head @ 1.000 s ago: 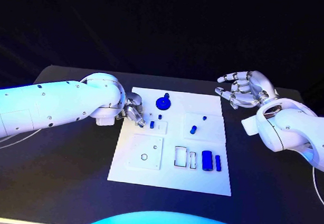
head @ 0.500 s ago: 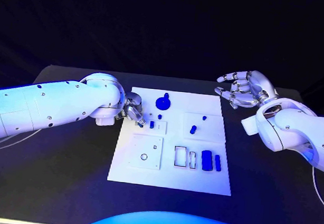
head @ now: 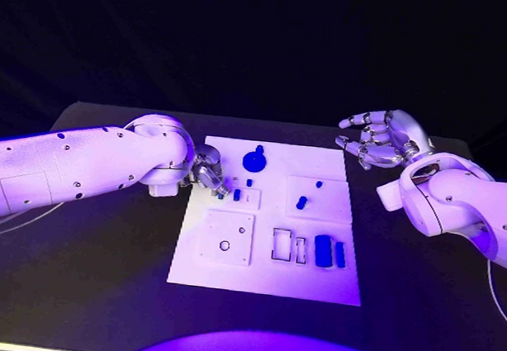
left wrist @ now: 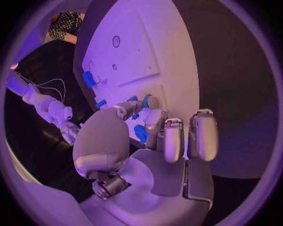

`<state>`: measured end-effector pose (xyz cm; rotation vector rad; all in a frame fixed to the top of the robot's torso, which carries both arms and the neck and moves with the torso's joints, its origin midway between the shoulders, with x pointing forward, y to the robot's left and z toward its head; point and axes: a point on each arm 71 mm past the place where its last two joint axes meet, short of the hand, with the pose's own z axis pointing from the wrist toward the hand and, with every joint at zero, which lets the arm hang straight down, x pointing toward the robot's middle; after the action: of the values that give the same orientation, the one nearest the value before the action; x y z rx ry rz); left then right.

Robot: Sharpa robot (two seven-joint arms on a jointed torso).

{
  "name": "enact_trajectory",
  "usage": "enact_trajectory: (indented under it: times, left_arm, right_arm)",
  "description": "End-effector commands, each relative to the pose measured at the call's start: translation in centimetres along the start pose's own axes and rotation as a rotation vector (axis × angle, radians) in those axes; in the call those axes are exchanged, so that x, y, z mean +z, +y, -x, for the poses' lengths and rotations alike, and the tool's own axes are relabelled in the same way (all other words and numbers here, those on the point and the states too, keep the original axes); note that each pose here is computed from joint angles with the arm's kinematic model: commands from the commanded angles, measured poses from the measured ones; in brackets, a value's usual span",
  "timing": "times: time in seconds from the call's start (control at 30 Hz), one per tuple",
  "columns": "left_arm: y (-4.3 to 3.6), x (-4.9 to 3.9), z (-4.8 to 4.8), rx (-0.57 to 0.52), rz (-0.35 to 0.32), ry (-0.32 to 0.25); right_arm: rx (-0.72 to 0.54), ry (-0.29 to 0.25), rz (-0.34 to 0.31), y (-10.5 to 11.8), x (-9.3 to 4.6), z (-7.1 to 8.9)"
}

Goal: Assemble the parts on the task board

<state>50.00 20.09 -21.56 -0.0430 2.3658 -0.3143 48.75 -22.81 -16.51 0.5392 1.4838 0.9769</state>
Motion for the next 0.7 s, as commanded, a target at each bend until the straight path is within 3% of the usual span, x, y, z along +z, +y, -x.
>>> enact_trajectory:
  times: [0.03, 0.7]
  left_arm:
    - [-0.16, 0.15, -0.34, 0.002, -0.008, 0.013]
    - [0.36, 0.06, -0.21, 0.017, 0.007, 0.001]
  right_arm:
    - [0.000, -0.003, 0.013, 0.10, 0.01, 0.00]
    - [-0.001, -0.001, 0.012, 0.04, 0.06, 0.02]
